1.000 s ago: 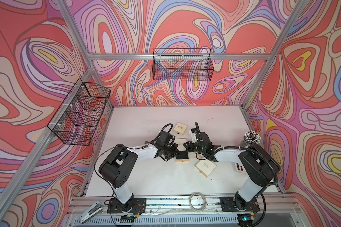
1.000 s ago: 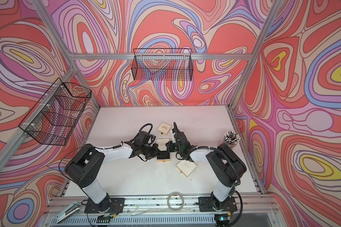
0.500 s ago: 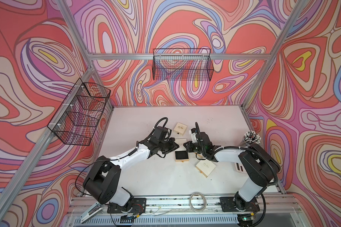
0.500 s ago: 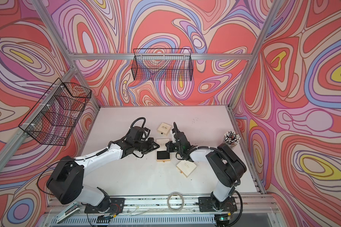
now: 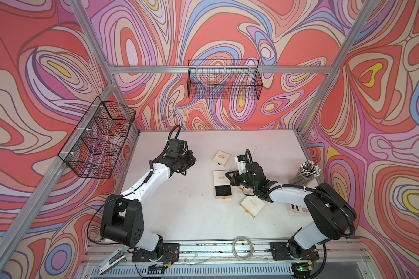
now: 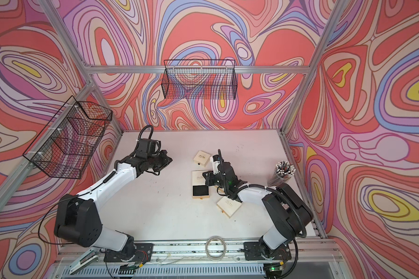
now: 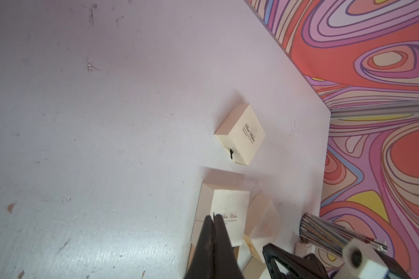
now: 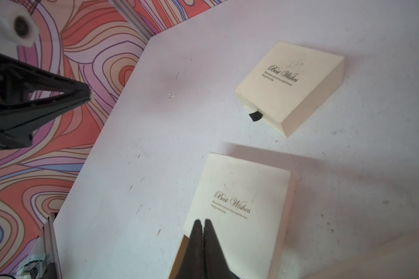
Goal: Take out the earrings from the drawer-style jewelry box
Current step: Place the earring at the center of the board.
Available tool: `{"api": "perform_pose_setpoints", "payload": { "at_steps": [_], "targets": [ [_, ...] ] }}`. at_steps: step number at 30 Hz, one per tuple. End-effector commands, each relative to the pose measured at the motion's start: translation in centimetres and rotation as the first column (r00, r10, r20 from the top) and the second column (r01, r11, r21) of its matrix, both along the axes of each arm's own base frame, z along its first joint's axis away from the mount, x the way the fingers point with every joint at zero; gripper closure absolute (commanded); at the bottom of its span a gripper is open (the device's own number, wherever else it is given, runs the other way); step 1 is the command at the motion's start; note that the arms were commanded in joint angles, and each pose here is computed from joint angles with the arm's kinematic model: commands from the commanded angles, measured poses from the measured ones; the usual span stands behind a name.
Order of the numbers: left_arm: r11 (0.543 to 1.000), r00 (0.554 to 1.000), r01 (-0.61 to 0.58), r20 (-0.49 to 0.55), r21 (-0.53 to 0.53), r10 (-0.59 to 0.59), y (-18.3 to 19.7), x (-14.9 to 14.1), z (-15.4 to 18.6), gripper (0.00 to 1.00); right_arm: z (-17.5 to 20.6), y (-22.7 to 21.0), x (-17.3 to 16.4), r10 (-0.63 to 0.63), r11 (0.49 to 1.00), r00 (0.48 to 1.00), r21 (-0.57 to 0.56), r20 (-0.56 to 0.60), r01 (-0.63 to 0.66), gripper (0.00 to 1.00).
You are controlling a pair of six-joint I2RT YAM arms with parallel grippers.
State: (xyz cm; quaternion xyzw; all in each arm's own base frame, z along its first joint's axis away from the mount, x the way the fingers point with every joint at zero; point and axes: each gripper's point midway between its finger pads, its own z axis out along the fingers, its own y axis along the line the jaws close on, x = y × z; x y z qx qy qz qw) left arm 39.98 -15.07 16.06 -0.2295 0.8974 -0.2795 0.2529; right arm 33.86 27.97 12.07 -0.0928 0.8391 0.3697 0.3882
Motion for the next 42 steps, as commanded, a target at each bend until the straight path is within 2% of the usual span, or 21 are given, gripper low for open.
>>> {"api": "perform_pose_setpoints", "payload": {
  "at_steps": [1,3,6,13,22,34,42],
  "targets": [
    [0.998,0.998,-0.010,-0.059,0.060,0.013,1.1,1.0,-1.7,1.00,1.6,0.4,-0.5,0.026,0.999,0.997,0.023,0.069,-0.028,1.00],
    [0.995,0.996,-0.020,-0.087,0.098,0.029,1.6,1.7,-2.7,1.00,1.8,0.4,-0.7,0.029,0.999,0.996,0.026,0.079,-0.031,1.00],
    [0.991,0.992,-0.033,-0.116,0.131,0.048,2.2,3.0,-4.1,1.00,2.0,0.2,-0.7,0.025,0.999,0.996,0.020,0.090,-0.027,0.86],
    [0.983,0.981,-0.044,-0.177,0.178,0.076,3.2,5.6,-7.2,1.00,2.2,-0.1,-0.7,0.017,1.000,0.995,0.007,0.103,-0.018,0.74],
    [0.978,0.970,-0.049,-0.223,0.203,0.095,3.9,7.3,-9.9,1.00,1.9,0.0,-0.6,0.021,1.000,0.995,-0.002,0.097,-0.021,0.71],
    [0.982,0.964,-0.070,-0.243,0.176,0.112,4.5,8.3,-12.0,1.00,1.6,0.2,-0.6,0.028,1.000,0.995,-0.015,0.093,-0.027,0.69],
    [0.980,0.961,-0.087,-0.244,0.181,0.130,5.1,8.9,-13.0,1.00,1.4,0.4,-0.6,0.032,0.999,0.996,-0.024,0.089,-0.030,0.58]
  ]
}}
